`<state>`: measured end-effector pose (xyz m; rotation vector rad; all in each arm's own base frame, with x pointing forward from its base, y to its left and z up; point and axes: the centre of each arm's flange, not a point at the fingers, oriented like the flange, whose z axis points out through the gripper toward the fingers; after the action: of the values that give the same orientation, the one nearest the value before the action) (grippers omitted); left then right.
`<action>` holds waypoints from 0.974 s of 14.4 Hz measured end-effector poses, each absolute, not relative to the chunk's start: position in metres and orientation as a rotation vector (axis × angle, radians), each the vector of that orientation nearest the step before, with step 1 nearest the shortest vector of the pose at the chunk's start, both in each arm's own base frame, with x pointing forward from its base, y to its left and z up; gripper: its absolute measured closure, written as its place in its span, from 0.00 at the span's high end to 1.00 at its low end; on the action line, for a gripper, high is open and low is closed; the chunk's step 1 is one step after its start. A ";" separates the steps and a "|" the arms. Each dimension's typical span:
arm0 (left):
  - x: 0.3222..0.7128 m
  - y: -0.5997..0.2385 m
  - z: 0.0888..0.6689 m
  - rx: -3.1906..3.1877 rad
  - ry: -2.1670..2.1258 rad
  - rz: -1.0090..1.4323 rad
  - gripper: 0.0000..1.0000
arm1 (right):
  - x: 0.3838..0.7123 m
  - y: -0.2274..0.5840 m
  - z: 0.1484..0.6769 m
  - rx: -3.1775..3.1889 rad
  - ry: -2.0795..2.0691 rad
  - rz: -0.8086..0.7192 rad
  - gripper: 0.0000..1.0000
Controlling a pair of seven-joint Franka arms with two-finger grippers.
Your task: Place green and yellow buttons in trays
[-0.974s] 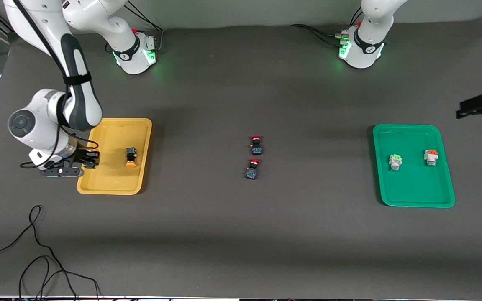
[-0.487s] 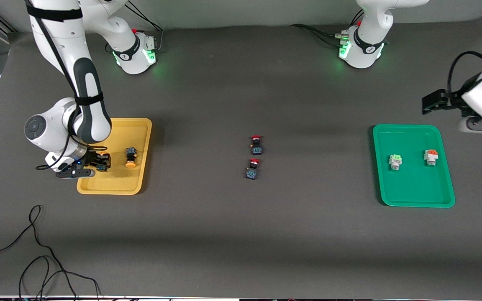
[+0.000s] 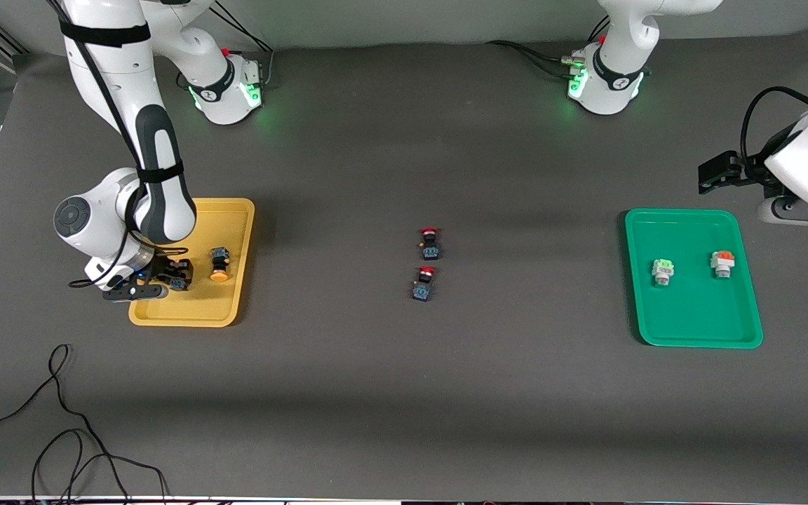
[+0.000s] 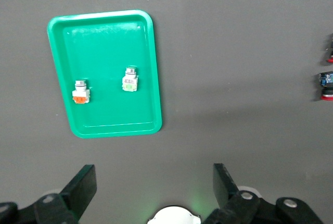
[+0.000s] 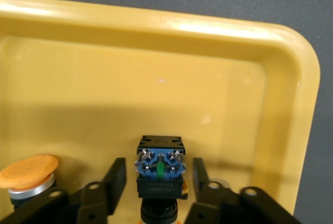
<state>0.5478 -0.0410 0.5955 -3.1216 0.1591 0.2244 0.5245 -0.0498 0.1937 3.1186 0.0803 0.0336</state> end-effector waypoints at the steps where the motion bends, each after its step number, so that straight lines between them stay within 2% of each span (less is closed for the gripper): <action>1: 0.548 -0.041 0.595 -3.124 0.159 0.225 1.00 | 0.525 -0.049 0.195 3.126 0.078 0.031 0.75; 3: 0.548 -0.041 0.594 -3.128 0.158 0.221 1.00 | 0.528 -0.044 0.202 3.162 0.050 0.032 0.96; 4: 0.549 -0.041 0.594 -3.131 0.157 0.220 1.00 | 0.529 -0.043 0.209 3.193 0.033 0.020 1.00; 8: 0.549 -0.041 0.594 -3.138 0.156 0.220 1.00 | 0.534 -0.060 0.273 3.260 0.002 -0.043 1.00; 14: 0.549 -0.040 0.594 -3.140 0.152 0.220 1.00 | 0.555 -0.045 0.460 3.239 -0.018 -0.319 1.00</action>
<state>0.5488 -0.0399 0.5943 -3.1404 0.1515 0.2203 0.5550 -0.0449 0.4604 3.2392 -0.0182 -0.3190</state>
